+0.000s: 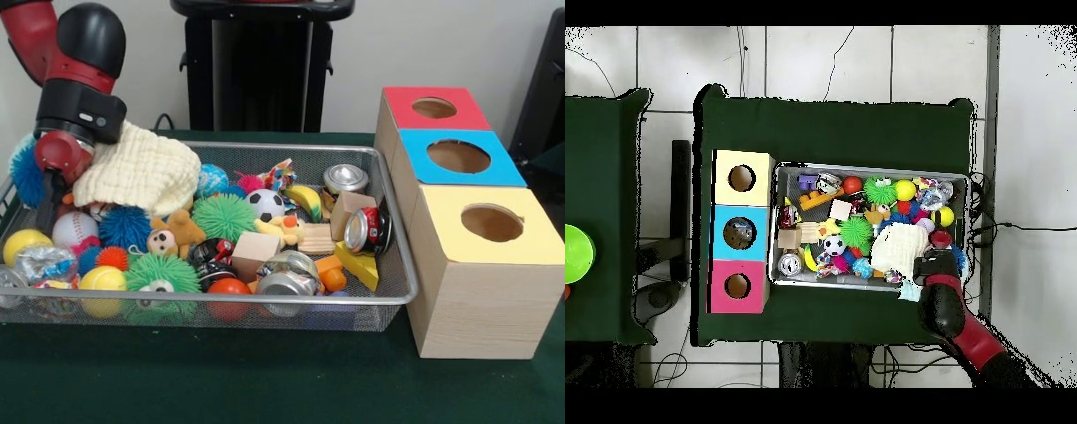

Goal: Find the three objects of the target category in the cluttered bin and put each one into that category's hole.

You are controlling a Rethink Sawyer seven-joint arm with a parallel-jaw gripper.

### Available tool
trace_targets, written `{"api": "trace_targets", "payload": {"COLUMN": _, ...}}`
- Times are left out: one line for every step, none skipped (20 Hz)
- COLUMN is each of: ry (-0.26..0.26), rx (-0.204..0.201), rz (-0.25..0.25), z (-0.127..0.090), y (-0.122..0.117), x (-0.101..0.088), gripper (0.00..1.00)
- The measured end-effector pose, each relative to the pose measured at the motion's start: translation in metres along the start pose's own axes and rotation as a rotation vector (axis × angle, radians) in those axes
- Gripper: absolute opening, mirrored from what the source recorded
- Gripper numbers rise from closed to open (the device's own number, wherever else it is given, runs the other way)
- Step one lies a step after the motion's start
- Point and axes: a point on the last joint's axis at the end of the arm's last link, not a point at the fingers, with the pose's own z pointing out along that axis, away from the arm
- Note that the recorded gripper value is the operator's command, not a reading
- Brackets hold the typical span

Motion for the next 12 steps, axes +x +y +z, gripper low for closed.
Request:
{"api": "trace_targets", "payload": {"ry": 0.0, "rx": -0.003, "rz": -0.002, "z": 0.0, "y": -0.0003, "x": 0.0001, "gripper": 1.0}}
{"api": "trace_targets", "payload": {"ry": 0.0, "rx": -0.007, "rz": -0.005, "z": 0.0003, "y": -0.0006, "x": 0.0004, "gripper": 1.0}}
{"api": "trace_targets", "payload": {"ry": 0.0, "rx": -0.011, "rz": -0.007, "z": 0.0006, "y": -0.0008, "x": 0.0004, "gripper": 1.0}}
{"api": "trace_targets", "payload": {"ry": 0.0, "rx": -0.017, "rz": -0.008, "z": 0.0012, "y": -0.0009, "x": 0.0004, "gripper": 1.0}}
{"api": "trace_targets", "payload": {"ry": 0.0, "rx": -0.027, "rz": -0.006, "z": 0.0021, "y": 0.0002, "x": 0.0005, "gripper": 1.0}}
{"api": "trace_targets", "payload": {"ry": -0.001, "rx": -0.035, "rz": -0.003, "z": 0.0028, "y": 0.0012, "x": 0.0007, "gripper": 1.0}}
{"api": "trace_targets", "payload": {"ry": 0.0, "rx": -0.039, "rz": 0.0, "z": 0.0032, "y": 0.0017, "x": 0.0009, "gripper": 1.0}}
{"api": "trace_targets", "payload": {"ry": 0.0, "rx": -0.044, "rz": 0.003, "z": 0.0036, "y": 0.0022, "x": 0.0012, "gripper": 1.0}}
{"api": "trace_targets", "payload": {"ry": 0.001, "rx": -0.049, "rz": 0.01, "z": 0.0043, "y": 0.0024, "x": 0.0019, "gripper": 1.0}}
{"api": "trace_targets", "payload": {"ry": 0.002, "rx": -0.051, "rz": 0.013, "z": 0.0046, "y": 0.0025, "x": 0.0027, "gripper": 1.0}}
{"api": "trace_targets", "payload": {"ry": 0.002, "rx": -0.055, "rz": 0.017, "z": 0.0052, "y": 0.0029, "x": 0.0035, "gripper": 1.0}}
{"api": "trace_targets", "payload": {"ry": 0.003, "rx": -0.059, "rz": 0.017, "z": 0.0057, "y": 0.0037, "x": 0.004, "gripper": 1.0}}
